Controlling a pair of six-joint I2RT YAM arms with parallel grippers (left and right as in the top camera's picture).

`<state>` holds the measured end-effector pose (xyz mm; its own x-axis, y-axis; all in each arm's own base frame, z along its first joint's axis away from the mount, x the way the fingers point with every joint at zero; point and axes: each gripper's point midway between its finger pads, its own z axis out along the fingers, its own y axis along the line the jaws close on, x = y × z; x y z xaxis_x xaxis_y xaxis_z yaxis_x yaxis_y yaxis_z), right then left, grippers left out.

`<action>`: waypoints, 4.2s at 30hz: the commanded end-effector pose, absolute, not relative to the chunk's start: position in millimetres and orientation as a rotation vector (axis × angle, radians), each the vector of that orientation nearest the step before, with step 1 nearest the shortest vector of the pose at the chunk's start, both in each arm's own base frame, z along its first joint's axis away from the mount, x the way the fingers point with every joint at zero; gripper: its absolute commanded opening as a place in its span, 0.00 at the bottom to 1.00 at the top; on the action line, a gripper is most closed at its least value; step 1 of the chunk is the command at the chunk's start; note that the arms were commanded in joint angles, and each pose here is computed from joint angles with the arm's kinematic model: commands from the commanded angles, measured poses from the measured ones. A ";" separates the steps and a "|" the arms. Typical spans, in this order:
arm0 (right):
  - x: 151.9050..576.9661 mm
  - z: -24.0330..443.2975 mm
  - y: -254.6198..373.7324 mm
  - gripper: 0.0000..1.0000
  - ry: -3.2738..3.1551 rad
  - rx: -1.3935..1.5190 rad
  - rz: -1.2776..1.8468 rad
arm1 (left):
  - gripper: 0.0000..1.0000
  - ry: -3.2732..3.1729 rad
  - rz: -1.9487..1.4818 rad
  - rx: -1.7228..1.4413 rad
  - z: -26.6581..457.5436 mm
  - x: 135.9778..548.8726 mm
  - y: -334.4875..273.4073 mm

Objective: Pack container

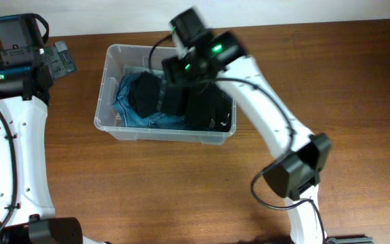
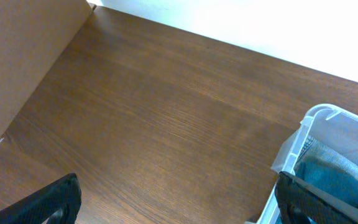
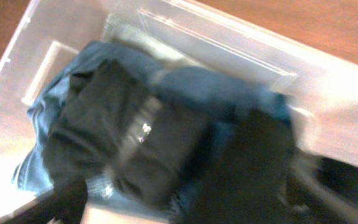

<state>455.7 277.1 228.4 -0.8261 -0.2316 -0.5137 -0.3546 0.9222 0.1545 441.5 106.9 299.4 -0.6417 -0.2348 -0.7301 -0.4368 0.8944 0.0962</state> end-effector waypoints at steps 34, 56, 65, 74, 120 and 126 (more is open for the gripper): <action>375.8 465.8 95.7 0.98 2.020 -0.288 0.115 | 0.99 2.279 0.356 -0.491 301.7 442.7 111.0; 263.9 271.5 18.5 0.98 1.739 -0.119 0.083 | 0.99 2.279 0.356 -0.491 301.7 442.7 111.0; 245.1 177.0 17.0 0.98 1.705 -0.112 0.070 | 0.99 2.279 0.356 -0.491 301.7 442.7 111.0; 244.0 146.5 13.6 0.98 1.723 -0.096 0.054 | 1.00 2.279 0.356 -0.491 301.7 442.7 111.0; 242.6 156.4 9.3 0.98 1.680 -0.078 0.029 | 0.99 2.153 0.171 -0.379 341.6 423.9 69.1; 242.6 156.4 9.3 0.98 1.680 -0.078 0.029 | 0.99 1.943 0.047 -0.288 342.4 402.0 40.6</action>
